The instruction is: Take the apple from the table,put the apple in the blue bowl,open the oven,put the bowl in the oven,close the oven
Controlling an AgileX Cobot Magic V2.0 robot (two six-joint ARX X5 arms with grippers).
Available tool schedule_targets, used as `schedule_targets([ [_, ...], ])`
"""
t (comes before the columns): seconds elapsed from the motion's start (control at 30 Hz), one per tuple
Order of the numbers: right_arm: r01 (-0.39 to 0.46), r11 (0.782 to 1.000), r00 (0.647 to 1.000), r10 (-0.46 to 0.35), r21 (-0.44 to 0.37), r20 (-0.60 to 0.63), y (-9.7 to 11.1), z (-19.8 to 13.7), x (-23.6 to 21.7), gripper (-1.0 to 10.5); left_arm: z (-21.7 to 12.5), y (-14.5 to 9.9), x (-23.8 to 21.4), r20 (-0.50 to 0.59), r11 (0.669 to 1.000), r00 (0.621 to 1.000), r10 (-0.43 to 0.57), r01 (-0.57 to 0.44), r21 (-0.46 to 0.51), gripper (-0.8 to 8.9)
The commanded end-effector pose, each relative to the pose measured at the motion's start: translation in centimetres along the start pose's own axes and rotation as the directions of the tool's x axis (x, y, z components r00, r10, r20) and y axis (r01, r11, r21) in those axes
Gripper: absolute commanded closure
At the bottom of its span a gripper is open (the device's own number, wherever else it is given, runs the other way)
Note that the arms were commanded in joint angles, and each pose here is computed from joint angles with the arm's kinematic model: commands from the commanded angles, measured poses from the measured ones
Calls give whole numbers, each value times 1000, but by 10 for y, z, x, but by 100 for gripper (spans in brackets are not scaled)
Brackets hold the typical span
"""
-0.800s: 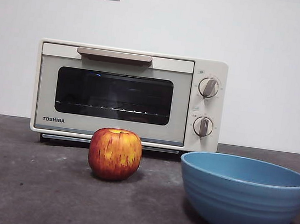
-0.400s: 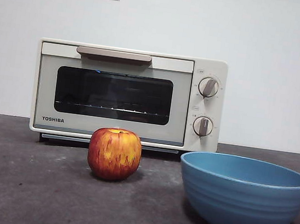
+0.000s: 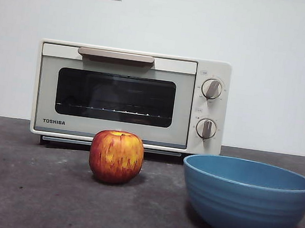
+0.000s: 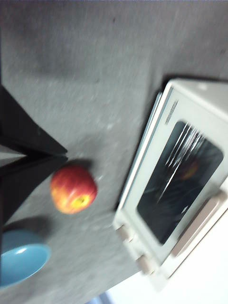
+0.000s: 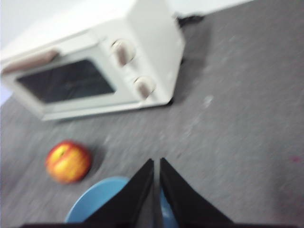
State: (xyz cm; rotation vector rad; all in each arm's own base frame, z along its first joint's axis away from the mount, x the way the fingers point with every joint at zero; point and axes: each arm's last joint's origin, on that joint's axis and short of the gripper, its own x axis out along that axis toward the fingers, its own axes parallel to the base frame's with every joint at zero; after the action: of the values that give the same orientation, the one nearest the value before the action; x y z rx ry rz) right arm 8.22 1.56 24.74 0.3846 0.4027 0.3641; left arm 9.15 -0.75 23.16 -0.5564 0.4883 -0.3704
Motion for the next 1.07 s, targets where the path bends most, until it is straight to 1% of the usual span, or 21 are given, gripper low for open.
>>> schedule_targets([
  [0.03, -43, 996, 996, 36, -73, -85, 9, 17, 0, 943, 13, -13, -5, -47, 994, 999, -27, 31, 100, 806],
  [0.13, -97, 988, 978, 73, -118, -194, 18, 31, 3, 943, 22, -25, -9, -112, 988, 993, -42, 59, 145, 806],
  [0.2, -123, 981, 962, 80, -152, -261, 23, 39, 6, 943, 26, -33, -11, -158, 982, 986, -57, 84, 168, 806],
  [0.37, -209, 955, 904, 107, -210, -414, 39, 57, 11, 943, 32, -48, -14, -270, 966, 959, -89, 149, 211, 806],
  [0.47, -270, 934, 871, 134, -233, -474, 49, 62, 13, 943, 34, -53, -14, -312, 959, 945, -101, 176, 221, 806],
  [0.53, -306, 920, 855, 153, -244, -496, 55, 63, 16, 943, 34, -55, -14, -332, 958, 938, -103, 183, 219, 806],
  [0.7, -362, 895, 835, 189, -259, -517, 63, 62, 20, 931, 34, -56, -14, -337, 956, 935, -109, 191, 221, 806],
  [0.73, -370, 891, 835, 195, -262, -515, 64, 62, 21, 881, 34, -56, -14, -337, 956, 935, -109, 191, 221, 806],
  [0.8, -378, 887, 837, 206, -264, -506, 66, 62, 21, 710, 34, -56, -14, -337, 956, 935, -109, 191, 222, 806],
  [0.83, -378, 889, 841, 214, -258, -497, 67, 63, 22, 600, 34, -56, -14, -337, 956, 935, -109, 191, 222, 806],
  [0.87, -374, 895, 845, 222, -242, -486, 68, 65, 23, 520, 34, -56, -14, -337, 956, 935, -109, 191, 222, 806],
  [0.9, -372, 900, 846, 229, -226, -482, 69, 65, 26, 481, 34, -56, -14, -336, 956, 935, -109, 191, 221, 806],
  [0.93, -373, 901, 845, 233, -220, -481, 70, 66, 28, 473, 34, -56, -14, -335, 956, 936, -109, 191, 222, 806],
  [1.07, -395, 896, 827, 253, -201, -502, 76, 65, 45, 473, 35, -57, -14, -326, 954, 938, -114, 195, 227, 806],
])
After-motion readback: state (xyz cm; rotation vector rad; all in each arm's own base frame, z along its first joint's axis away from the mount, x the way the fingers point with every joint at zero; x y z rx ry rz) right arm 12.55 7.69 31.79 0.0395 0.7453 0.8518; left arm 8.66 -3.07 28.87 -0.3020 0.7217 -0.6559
